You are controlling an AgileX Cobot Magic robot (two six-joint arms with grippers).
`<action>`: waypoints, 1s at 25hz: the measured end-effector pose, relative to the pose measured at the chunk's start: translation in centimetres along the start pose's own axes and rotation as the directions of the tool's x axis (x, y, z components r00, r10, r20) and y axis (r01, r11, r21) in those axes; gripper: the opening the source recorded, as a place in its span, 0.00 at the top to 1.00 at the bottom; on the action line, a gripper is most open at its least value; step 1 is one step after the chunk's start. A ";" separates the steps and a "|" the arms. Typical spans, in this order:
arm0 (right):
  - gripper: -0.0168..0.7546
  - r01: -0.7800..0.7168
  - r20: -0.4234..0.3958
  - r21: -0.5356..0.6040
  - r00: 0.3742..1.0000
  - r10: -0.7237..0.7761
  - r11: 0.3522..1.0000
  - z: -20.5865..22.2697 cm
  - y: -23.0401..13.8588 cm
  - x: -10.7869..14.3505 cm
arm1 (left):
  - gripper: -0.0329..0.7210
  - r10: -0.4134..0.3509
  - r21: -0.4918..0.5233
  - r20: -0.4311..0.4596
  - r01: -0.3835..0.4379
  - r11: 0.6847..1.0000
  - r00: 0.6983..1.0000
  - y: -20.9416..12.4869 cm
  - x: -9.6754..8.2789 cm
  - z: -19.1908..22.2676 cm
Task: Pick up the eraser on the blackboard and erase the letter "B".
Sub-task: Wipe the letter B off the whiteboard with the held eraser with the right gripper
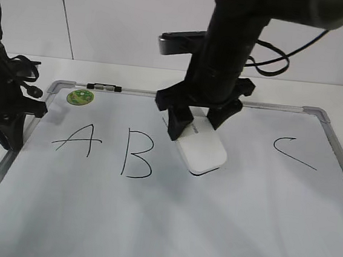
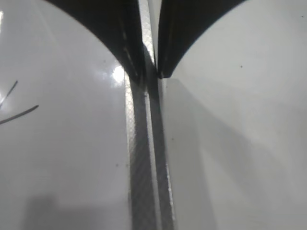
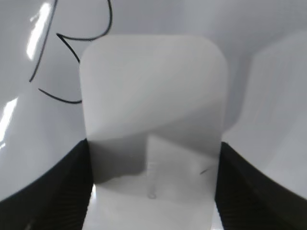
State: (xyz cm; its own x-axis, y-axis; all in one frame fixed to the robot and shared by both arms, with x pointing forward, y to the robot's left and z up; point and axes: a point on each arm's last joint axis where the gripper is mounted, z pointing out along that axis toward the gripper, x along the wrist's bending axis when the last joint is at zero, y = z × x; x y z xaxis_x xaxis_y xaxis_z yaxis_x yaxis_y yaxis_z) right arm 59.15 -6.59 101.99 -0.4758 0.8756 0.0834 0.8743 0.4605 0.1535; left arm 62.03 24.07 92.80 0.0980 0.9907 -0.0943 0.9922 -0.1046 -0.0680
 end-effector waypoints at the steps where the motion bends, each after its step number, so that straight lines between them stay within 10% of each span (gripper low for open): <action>1: 0.29 0.025 -0.001 -0.012 1.000 -0.025 1.000 0.3 0.7 0.5 | 0.84 -0.002 0.000 0.003 0.002 1.000 1.000 0.0 0.0 0.0; 25: 0.29 0.247 -0.012 0.069 0.969 -0.247 0.967 8.0 3.5 6.0 | 0.83 -0.010 0.005 0.015 0.009 1.000 1.000 0.0 -0.1 0.0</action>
State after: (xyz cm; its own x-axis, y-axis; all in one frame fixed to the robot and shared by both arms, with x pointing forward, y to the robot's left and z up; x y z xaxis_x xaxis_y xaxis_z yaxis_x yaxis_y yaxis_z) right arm 60.14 1.48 95.16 -0.6780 0.7330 0.0548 0.7341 0.6715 0.1006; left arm 62.00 24.00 92.76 0.0874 0.9903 -0.1084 0.9926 -0.0957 -0.0742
